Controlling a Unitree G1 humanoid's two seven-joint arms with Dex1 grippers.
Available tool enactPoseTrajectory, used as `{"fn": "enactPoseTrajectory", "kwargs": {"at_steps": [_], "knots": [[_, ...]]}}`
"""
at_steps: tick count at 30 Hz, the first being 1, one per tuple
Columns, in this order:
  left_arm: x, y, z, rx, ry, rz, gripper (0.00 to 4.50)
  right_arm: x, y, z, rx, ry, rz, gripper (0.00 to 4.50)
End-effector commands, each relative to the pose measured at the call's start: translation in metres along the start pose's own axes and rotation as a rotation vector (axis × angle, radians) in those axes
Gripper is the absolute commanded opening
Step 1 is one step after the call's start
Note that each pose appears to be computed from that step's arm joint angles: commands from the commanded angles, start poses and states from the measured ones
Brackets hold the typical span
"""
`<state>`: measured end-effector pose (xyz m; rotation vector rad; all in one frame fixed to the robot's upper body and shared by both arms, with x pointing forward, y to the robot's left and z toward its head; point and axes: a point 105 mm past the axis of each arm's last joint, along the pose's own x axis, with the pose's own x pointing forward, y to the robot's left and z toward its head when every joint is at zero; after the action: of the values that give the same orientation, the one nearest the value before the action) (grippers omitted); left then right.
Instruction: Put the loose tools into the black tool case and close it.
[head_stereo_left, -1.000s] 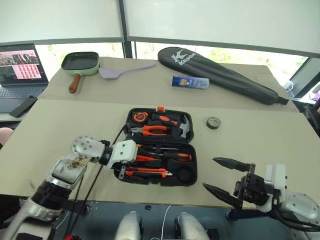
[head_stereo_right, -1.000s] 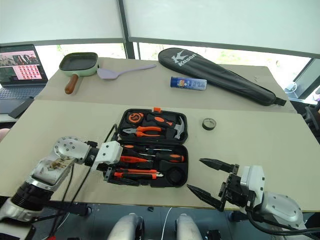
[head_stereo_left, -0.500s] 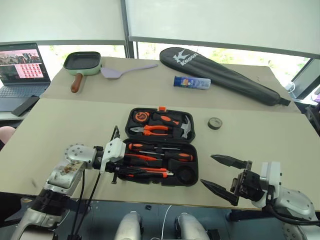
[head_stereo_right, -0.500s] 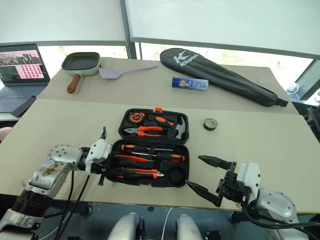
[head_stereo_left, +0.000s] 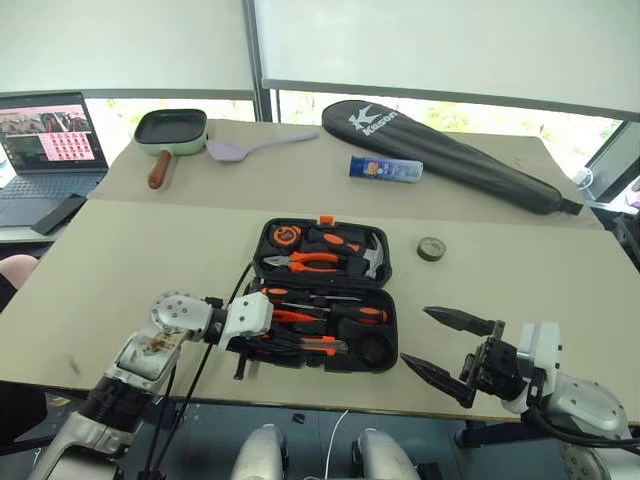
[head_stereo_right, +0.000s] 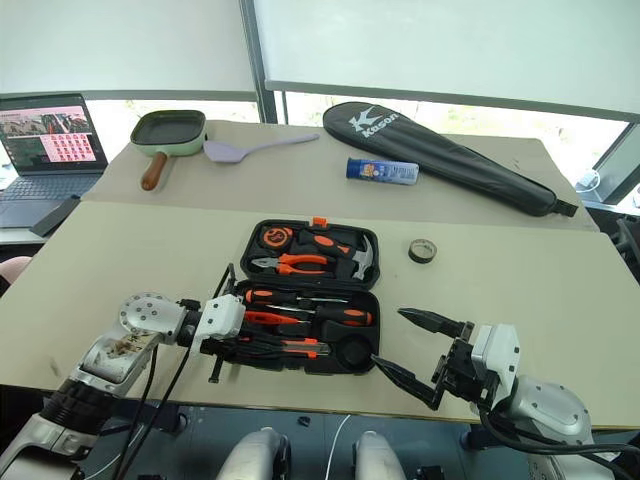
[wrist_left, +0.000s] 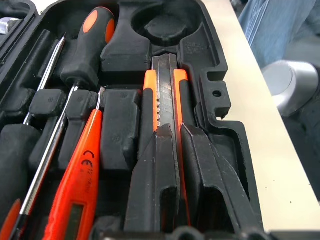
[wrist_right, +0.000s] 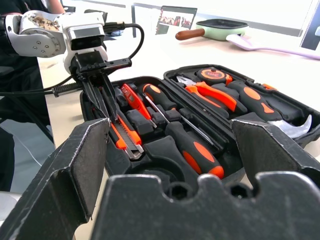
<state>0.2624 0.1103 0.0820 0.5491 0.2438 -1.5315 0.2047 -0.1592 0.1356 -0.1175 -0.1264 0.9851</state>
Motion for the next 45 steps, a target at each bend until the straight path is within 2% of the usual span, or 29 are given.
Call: {"fn": "enactPoseTrajectory", "kwargs": {"at_steps": [1, 4, 7, 12, 15, 17, 21, 23, 25, 27, 29, 31, 33, 40, 45], "knots": [[0.007, -0.006, -0.027, -0.129, 0.084, 0.017, 0.31, 0.003, 0.0, 0.009, -0.039, -0.025, 0.004, 4.5], [0.001, 0.003, -0.012, -0.116, -0.032, 0.075, 0.31, -0.001, -0.001, 0.01, -0.038, -0.021, -0.007, 4.5], [-0.023, 0.018, 0.012, -0.114, -0.203, 0.195, 0.93, -0.011, -0.002, 0.009, -0.023, 0.004, -0.021, 4.5], [-0.072, 0.032, 0.024, -0.073, -0.278, 0.391, 2.66, -0.032, -0.018, 0.006, -0.085, 0.025, -0.181, 4.5], [-0.097, 0.033, 0.02, -0.161, -0.307, 0.487, 3.78, -0.054, -0.025, -0.01, -0.137, 0.104, -0.268, 4.5], [-0.11, 0.021, 0.011, -0.211, -0.328, 0.538, 4.46, -0.076, -0.04, -0.02, -0.202, 0.17, -0.406, 4.5], [-0.112, 0.006, 0.011, -0.241, -0.377, 0.521, 4.46, -0.098, -0.058, -0.03, -0.217, 0.212, -0.577, 4.5], [-0.109, 0.004, 0.015, -0.242, -0.392, 0.486, 4.46, -0.093, -0.071, -0.023, -0.148, 0.161, -0.628, 4.5], [-0.11, 0.009, 0.021, -0.217, -0.413, 0.5, 4.46, -0.083, -0.093, -0.014, -0.092, 0.18, -0.654, 4.5], [-0.114, 0.023, 0.03, -0.204, -0.445, 0.538, 4.46, -0.056, -0.118, -0.001, -0.106, 0.255, -0.545, 4.5], [-0.117, 0.031, 0.033, -0.19, -0.446, 0.555, 4.46, -0.034, -0.127, 0.009, -0.102, 0.31, -0.423, 4.5], [-0.118, 0.038, 0.034, -0.176, -0.44, 0.558, 4.46, -0.017, -0.136, -0.001, -0.132, 0.505, -0.299, 4.5], [-0.114, 0.04, 0.04, -0.155, -0.446, 0.527, 4.46, -0.006, -0.147, -0.008, -0.272, 0.686, -0.199, 4.5], [-0.099, 0.043, 0.051, -0.15, -0.461, 0.475, 4.46, 0.05, -0.18, -0.008, -0.394, 0.754, -0.096, 4.5], [-0.089, 0.04, 0.049, -0.157, -0.441, 0.44, 4.46, 0.074, -0.196, -0.025, -0.327, 0.824, -0.082, 4.5]]}}
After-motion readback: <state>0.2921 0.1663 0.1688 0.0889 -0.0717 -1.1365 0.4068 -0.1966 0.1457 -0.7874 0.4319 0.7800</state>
